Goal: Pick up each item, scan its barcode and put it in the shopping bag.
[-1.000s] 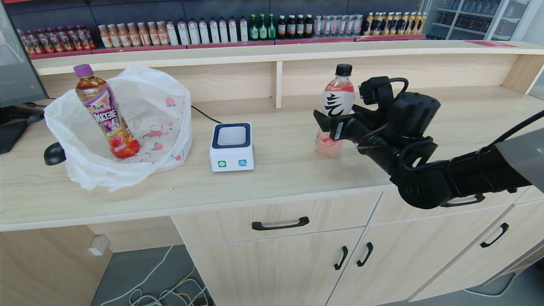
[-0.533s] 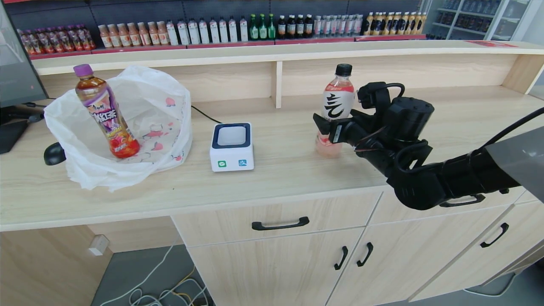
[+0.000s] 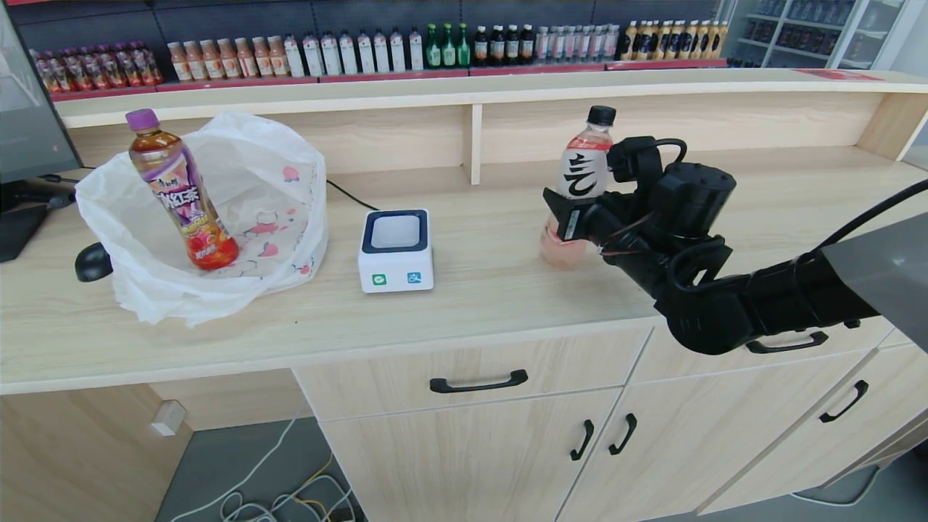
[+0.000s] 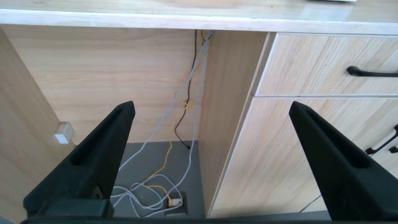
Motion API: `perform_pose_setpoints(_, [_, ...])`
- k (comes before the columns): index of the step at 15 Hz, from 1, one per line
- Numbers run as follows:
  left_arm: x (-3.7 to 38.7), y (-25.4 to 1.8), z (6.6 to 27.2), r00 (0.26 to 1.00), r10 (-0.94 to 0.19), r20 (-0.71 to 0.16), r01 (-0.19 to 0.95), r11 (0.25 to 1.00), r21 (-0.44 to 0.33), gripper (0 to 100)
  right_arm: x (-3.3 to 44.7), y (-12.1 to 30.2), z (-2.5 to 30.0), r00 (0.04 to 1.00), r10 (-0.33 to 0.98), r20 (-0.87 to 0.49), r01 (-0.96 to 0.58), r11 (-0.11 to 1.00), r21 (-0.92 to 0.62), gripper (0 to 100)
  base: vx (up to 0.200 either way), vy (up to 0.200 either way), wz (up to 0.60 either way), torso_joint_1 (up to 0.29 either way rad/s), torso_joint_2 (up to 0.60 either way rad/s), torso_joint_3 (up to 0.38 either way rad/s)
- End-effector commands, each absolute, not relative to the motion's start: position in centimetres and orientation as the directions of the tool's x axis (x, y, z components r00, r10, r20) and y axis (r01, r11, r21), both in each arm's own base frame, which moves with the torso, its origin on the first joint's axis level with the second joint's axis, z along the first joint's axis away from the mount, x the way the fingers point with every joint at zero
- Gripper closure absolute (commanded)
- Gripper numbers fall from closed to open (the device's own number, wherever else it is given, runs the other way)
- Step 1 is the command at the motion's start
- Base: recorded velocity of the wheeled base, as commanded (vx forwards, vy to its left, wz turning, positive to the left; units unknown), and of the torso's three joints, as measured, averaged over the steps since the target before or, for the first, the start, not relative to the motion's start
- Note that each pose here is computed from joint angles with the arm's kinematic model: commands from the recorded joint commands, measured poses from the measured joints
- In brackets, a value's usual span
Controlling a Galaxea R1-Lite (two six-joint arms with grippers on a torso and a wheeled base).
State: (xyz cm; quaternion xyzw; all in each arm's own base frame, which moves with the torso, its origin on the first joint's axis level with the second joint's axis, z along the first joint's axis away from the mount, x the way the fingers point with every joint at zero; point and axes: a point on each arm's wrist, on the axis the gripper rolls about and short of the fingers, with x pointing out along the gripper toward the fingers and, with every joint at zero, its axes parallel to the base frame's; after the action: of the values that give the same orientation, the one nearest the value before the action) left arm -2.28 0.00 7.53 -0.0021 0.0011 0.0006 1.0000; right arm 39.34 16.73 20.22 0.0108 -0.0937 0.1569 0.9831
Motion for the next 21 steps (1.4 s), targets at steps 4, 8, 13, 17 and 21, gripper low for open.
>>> perform_pose_setpoints(4, [-2.3, 0.0, 7.5, 1.0, 0.002, -0.002, -0.002, 1.0, -0.005, 0, 39.3, 16.8, 20.4, 0.931, 0.307, 0.196, -0.312, 0.95, -0.01, 100, 0.0, 0.0, 0.0, 0.0, 0.0, 0.0])
perform_pose_setpoints(8, [-2.3, 0.0, 7.5, 1.0, 0.002, -0.002, -0.002, 1.0, -0.005, 0, 39.1, 16.7, 20.9, 0.929, 0.306, 0.208, -0.311, 0.95, -0.012, 100, 0.0, 0.0, 0.0, 0.0, 0.0, 0.0])
perform_pose_setpoints(13, [-2.3, 0.0, 7.5, 1.0, 0.002, -0.002, -0.002, 1.0, -0.006, 0, 38.2, 16.6, 22.4, 0.921, 0.306, 0.241, -0.311, 0.95, -0.017, 100, 0.0, 0.0, 0.0, 0.0, 0.0, 0.0])
perform_pose_setpoints(17, [-2.3, 0.0, 7.5, 1.0, 0.002, -0.002, -0.002, 1.0, -0.006, 0, 35.9, 16.7, 25.0, 0.901, 0.321, 0.293, -0.324, 0.945, -0.038, 100, 0.0, 0.0, 0.0, 0.0, 0.0, 0.0])
perform_pose_setpoints(21, [-2.3, 0.0, 7.5, 1.0, 0.002, -0.002, -0.002, 1.0, -0.005, 0, 30.6, 15.9, 26.3, 0.89, 0.359, 0.282, -0.36, 0.932, -0.053, 100, 0.0, 0.0, 0.0, 0.0, 0.0, 0.0])
